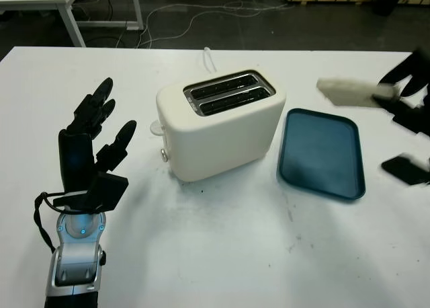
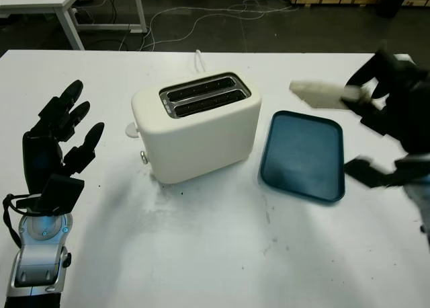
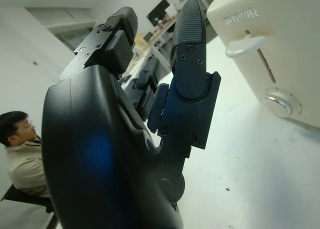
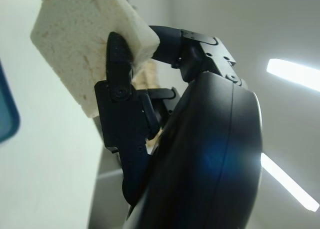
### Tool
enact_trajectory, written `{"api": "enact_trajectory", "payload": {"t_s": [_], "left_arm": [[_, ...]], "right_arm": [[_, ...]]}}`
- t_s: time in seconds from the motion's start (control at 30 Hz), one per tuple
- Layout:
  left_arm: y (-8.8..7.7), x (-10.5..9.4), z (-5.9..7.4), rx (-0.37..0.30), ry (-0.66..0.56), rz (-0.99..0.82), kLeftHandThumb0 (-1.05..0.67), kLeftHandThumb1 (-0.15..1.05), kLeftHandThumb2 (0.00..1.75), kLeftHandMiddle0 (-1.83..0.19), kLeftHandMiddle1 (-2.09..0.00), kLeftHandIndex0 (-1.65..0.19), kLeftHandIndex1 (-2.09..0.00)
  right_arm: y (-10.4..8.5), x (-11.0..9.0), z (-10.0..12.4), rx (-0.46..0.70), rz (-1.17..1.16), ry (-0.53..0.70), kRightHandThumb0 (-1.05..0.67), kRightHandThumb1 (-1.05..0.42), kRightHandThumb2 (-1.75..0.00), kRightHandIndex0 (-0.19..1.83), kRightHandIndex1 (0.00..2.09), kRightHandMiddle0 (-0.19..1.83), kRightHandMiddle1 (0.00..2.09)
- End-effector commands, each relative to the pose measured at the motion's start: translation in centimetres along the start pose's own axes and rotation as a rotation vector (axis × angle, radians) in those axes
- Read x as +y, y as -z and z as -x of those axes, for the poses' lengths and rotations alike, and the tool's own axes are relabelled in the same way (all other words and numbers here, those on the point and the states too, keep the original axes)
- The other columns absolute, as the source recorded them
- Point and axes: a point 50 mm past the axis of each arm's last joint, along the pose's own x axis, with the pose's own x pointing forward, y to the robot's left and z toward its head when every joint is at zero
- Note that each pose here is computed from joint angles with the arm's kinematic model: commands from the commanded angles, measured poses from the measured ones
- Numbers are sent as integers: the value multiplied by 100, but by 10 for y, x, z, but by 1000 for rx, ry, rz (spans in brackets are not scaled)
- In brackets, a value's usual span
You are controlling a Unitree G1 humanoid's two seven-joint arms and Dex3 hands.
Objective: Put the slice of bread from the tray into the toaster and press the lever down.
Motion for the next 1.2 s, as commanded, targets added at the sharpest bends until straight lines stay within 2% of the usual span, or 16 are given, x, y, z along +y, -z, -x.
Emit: {"api": "enact_trajectory", "payload": {"t_s": [0.0, 0.1, 0.23, 0.3, 0.43, 0.57, 0.77, 0.9, 1.03, 1.17], "left_arm": [[-1, 0, 1, -10, -2, 1, -59, 92, 28, -64, -1, -51, 0], [-1, 0, 0, -8, -1, -3, -59, 92, 28, -64, -1, -51, 0], [-1, 0, 1, 2, -1, -6, -59, 92, 28, -64, -1, -51, 0], [-1, 0, 1, 3, -1, -8, -59, 92, 28, -64, -1, -51, 0], [-2, 0, 0, -5, 2, -10, -60, 92, 28, -64, -1, -50, 0], [-1, 0, 0, -6, 1, -14, -60, 92, 28, -64, -1, -51, 0], [-1, 0, 1, -1, -7, -6, -59, 92, 28, -65, -1, -51, 0], [-1, -1, 1, 0, -6, -5, -60, 92, 28, -65, -1, -51, 0], [-1, -1, 1, -11, -3, -10, -59, 92, 29, -64, -1, -51, 0], [-1, -1, 1, -2, -8, -12, -60, 92, 28, -65, -1, -51, 0]], "right_arm": [[-1, -16, -13, -21, -37, -1, -26, -92, -23, 59, 175, 40, 174], [-8, -28, -34, -31, -143, -68, -24, -92, -22, 62, 175, 42, 175], [-25, -40, -61, -53, -177, -134, -30, -92, -22, 69, 175, 49, 175], [-34, -41, -76, -78, -210, -164, -31, -92, -19, 71, 175, 51, 175], [-52, -39, -102, -93, -260, -234, -47, -92, -9, 78, 175, 62, 175], [-71, -22, -123, -130, -333, -333, -42, -92, -9, 82, 175, 64, 175], [-93, 12, -142, -101, -354, -469, -26, -92, -18, 92, 175, 74, 175], [-100, 35, -149, -103, -334, -548, -23, -92, -23, 102, 175, 82, 175], [-104, 48, -152, -102, -339, -615, -18, -92, -30, 104, 175, 86, 175], [-107, 61, -153, -84, -306, -648, -22, -92, -28, 107, 175, 89, 175]]}}
